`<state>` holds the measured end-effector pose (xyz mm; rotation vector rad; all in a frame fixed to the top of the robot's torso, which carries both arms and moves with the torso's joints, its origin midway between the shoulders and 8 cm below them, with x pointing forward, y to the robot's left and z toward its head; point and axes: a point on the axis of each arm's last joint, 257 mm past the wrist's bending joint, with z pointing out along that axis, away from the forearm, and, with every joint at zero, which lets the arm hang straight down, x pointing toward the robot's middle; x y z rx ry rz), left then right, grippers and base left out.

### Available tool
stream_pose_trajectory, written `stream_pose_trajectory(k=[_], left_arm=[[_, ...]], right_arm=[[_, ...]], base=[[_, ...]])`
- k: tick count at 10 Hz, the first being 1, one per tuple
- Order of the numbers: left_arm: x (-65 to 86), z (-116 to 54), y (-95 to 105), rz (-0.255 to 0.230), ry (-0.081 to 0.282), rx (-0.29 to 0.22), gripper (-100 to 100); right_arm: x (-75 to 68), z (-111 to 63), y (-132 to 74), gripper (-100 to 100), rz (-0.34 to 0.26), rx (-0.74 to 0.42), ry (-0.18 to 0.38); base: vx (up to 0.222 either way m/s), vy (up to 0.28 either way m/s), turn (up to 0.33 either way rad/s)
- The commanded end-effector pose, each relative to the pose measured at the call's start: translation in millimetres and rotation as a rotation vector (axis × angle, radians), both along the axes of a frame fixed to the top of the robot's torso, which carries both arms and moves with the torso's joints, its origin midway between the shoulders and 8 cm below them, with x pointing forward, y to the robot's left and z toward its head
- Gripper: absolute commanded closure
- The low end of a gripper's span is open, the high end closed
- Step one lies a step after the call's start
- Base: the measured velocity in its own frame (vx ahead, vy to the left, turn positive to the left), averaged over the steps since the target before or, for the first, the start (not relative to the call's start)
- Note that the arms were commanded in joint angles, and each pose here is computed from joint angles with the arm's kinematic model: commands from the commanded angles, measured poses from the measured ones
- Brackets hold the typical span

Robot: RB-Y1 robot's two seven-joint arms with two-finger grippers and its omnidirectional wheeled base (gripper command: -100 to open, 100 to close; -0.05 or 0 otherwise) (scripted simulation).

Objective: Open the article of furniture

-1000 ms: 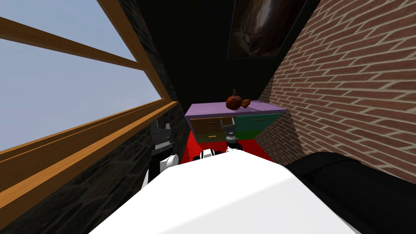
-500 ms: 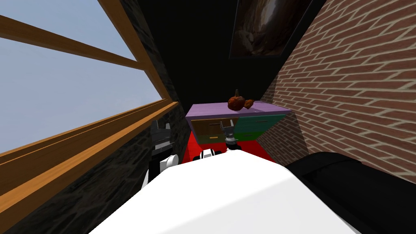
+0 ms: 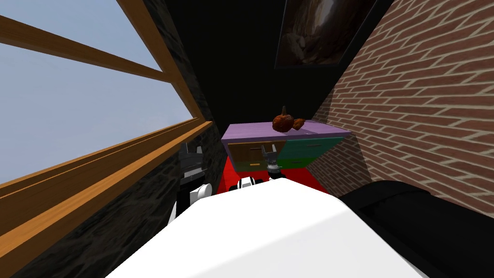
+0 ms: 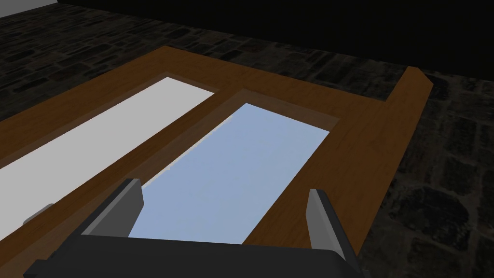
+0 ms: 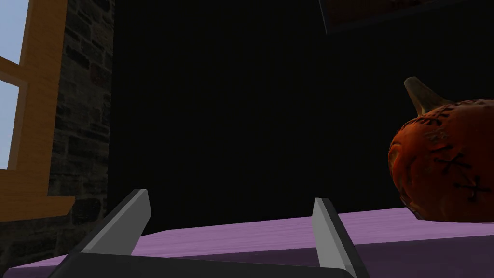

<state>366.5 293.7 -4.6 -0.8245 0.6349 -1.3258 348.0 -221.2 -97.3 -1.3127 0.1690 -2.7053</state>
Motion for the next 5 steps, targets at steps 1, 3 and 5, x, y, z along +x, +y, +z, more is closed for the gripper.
stream_pose_trajectory(k=[1, 3, 5], left_arm=[[0.0, 0.0, 0.0, 0.000, 0.000, 0.000, 0], [0.0, 0.0, 0.0, 0.000, 0.000, 0.000, 0], [0.0, 0.0, 0.0, 0.000, 0.000, 0.000, 0]], right_arm=[[-0.1, -5.4, -1.3, -100, 0.040, 0.064, 0.008], [0.7, -18.9, -3.5, -100, 0.086, 0.148, 0.032], [1.6, -32.4, -6.2, -100, 0.123, 0.225, 0.056]], base=[[0.022, 0.021, 0.000], [0.053, 0.030, 0.029], [0.050, 0.041, 0.026]])
